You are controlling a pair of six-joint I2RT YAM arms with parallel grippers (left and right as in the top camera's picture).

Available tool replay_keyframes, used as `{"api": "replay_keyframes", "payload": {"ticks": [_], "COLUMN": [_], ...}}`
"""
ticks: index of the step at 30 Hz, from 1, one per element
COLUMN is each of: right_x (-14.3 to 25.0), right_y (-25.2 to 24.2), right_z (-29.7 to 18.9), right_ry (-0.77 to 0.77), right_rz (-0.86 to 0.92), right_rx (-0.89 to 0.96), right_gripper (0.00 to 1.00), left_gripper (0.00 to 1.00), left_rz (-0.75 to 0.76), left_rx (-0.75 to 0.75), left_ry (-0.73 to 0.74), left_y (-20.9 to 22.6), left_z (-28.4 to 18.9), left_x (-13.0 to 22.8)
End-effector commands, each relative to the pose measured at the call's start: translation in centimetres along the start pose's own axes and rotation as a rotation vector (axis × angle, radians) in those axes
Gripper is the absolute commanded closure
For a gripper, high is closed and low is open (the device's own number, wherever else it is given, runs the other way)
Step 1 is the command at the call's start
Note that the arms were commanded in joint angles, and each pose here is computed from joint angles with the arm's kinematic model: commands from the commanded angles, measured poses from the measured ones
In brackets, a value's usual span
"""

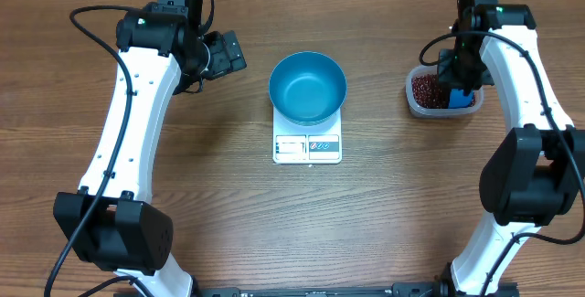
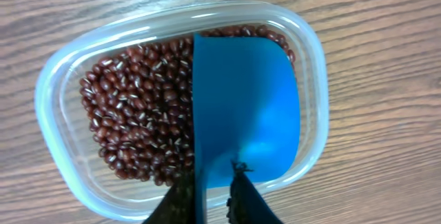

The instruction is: Scoop item into bowl and weigh 150g on scale

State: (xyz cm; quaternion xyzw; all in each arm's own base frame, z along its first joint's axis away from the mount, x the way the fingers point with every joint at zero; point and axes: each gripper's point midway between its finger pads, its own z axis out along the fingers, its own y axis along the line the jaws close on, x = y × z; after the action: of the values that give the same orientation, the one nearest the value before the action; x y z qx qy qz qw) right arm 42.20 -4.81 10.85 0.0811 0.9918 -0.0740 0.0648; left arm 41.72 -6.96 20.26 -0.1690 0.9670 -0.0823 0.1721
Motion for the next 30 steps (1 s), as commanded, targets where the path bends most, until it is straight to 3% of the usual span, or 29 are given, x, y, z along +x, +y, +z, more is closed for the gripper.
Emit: {"api": "replay_keyframes", "payload": {"ticks": [1,3,30], "right_x": [0.32,0.11,-0.36], "right_y": [-0.47,-0.46,-0.43], "right_z": [2.79,2.79,2.80], "right_ry": [0.044,0.036,0.016], "right_rz": [0.024,0.025,0.016], "right_rx": [-0.002,-0.002,-0.004], "right_gripper": [0.92,0.96,0.96], "left_gripper": [0.00,0.01,0.00], "left_rz": [0.008,0.008,0.008], "left_rx": [0.006,0.006,0.006], "left_ry": [-0.042,-0.042,-0.042], "left_y": [-0.10,-0.10,-0.10], "left_z": [-1.37,-1.37,-1.37], "left_x": [-0.69,-0.69,-0.69]}}
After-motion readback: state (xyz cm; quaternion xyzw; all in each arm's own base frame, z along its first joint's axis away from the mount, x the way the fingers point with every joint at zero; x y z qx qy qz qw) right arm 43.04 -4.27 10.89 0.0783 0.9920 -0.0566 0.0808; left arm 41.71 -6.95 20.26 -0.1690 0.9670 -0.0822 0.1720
